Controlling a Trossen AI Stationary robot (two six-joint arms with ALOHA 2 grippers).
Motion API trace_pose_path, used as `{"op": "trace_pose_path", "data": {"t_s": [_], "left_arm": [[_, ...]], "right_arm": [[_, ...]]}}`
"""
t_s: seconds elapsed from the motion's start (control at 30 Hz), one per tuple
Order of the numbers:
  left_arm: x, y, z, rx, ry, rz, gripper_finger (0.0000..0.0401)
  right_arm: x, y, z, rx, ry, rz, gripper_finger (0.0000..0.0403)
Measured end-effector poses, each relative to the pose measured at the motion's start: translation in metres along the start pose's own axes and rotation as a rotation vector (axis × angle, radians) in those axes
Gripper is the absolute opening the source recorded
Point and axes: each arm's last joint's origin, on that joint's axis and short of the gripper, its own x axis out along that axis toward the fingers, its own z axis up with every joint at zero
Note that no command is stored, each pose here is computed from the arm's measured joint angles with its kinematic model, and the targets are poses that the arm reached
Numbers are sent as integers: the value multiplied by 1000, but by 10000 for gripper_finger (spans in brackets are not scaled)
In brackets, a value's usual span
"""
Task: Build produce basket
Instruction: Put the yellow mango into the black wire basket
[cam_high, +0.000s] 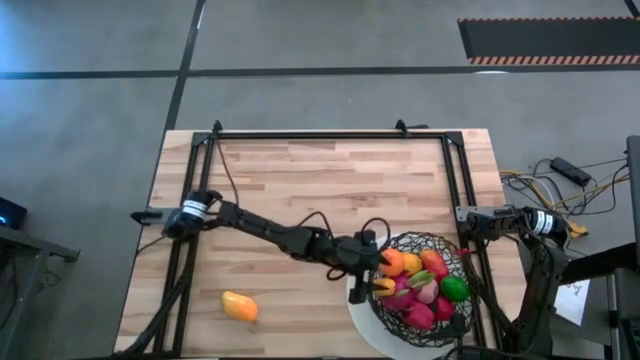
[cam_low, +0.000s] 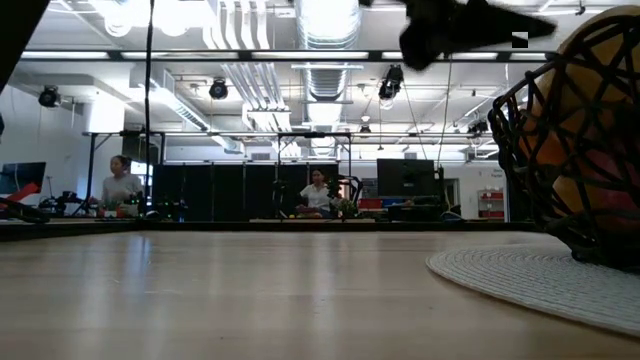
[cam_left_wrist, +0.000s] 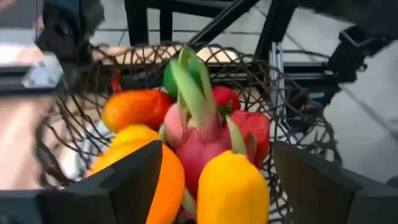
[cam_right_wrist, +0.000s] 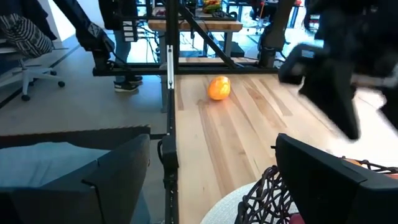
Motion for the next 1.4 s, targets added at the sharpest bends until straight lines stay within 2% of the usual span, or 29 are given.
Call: {"op": "trace_pose_path", "data": {"t_s": [0.13, 0.27, 0.37, 0.47, 0.6, 0.8, 1.0, 1.2, 1.3, 1.4], "left_arm": [[-26, -18, 17, 98, 50, 28, 291], [-62, -57, 20, 199, 132, 162, 291], [-91, -92, 7, 304, 234, 312, 292], [-119, -129, -18, 403, 347, 376, 292], [-156, -169, -47, 355, 412, 327, 292], [-194, -207, -100, 141, 503, 306, 292], [-219, -216, -154, 0, 695, 293, 292], [-230, -196, -188, 13, 813, 425, 292], [-229, -187, -202, 26, 835, 443, 292], [-227, -180, -216, -14, 891, 418, 292]], "right_arm": [[0, -1, -2, -3, -1, -2, 329], [3, -3, -5, 5, -9, -17, 329], [5, -6, -10, 27, -11, -27, 329], [8, -9, -17, 42, -9, -38, 329], [12, -13, -23, 61, -13, -55, 329], [21, -17, -23, 54, -13, -82, 329], [29, -20, -21, 23, -11, -105, 329], [34, -21, -20, 20, -8, -118, 329], [34, -21, -20, 27, 0, -113, 329], [34, -21, -20, 36, 0, -113, 329]]}}
